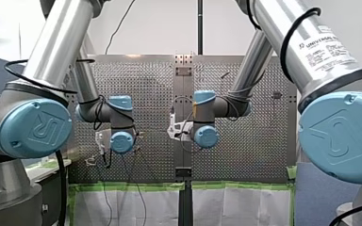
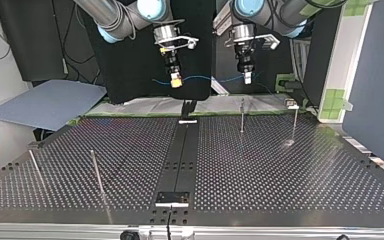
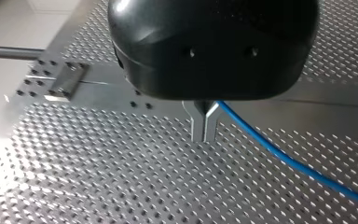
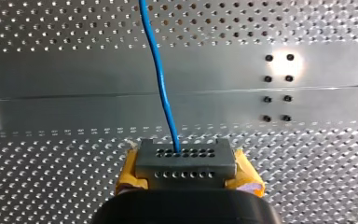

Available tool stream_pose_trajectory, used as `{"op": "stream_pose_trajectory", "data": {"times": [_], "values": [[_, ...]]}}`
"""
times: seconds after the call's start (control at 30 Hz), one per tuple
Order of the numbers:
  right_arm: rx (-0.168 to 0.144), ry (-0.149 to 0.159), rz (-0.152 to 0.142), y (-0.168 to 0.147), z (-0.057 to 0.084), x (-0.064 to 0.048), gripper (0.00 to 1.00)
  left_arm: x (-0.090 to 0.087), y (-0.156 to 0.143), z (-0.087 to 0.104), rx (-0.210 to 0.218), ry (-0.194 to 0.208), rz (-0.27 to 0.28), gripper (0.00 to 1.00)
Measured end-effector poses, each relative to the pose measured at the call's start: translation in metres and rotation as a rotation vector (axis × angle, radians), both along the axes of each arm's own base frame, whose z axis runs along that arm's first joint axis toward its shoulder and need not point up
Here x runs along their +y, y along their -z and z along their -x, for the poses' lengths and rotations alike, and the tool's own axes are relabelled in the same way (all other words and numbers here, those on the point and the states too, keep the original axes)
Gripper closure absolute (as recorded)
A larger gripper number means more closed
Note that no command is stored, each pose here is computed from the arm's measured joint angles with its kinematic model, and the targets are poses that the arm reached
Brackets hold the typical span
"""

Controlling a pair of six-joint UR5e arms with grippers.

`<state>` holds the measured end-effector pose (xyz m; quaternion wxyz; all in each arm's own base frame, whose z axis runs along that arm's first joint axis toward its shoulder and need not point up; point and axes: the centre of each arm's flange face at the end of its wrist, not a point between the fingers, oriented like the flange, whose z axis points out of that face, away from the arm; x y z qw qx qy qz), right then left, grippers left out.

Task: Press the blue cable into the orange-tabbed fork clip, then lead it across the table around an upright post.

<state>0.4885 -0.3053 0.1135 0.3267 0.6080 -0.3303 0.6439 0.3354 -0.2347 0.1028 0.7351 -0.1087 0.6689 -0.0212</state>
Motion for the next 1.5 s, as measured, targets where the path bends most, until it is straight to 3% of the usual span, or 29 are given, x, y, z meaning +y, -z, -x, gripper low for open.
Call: {"op": "stream_pose_trajectory", "data": {"times": [0.27,0.6,0.87,1.07,1.27,1.5], "values": [[0.008,-0.006,-0.009,0.033,-0.005,-0.008,1.00,0.006,0.026,-0.006,0.010,-0.012,-0.007,1.00],[0.026,-0.018,-0.038,0.067,-0.014,-0.020,1.00,0.017,0.062,-0.004,0.089,-0.028,-0.076,1.00],[0.049,-0.021,-0.062,0.087,-0.021,-0.035,1.00,0.021,0.066,-0.009,0.098,-0.003,-0.083,1.00],[0.047,-0.023,-0.061,0.089,-0.025,-0.044,1.00,0.025,0.066,-0.014,0.102,0.020,-0.089,1.00],[0.045,-0.019,-0.061,0.089,-0.023,-0.051,1.00,0.032,0.067,-0.020,0.109,0.026,-0.088,1.00],[0.051,-0.012,-0.068,0.090,-0.019,-0.057,1.00,0.038,0.069,-0.029,0.145,0.034,-0.093,1.00]]}}
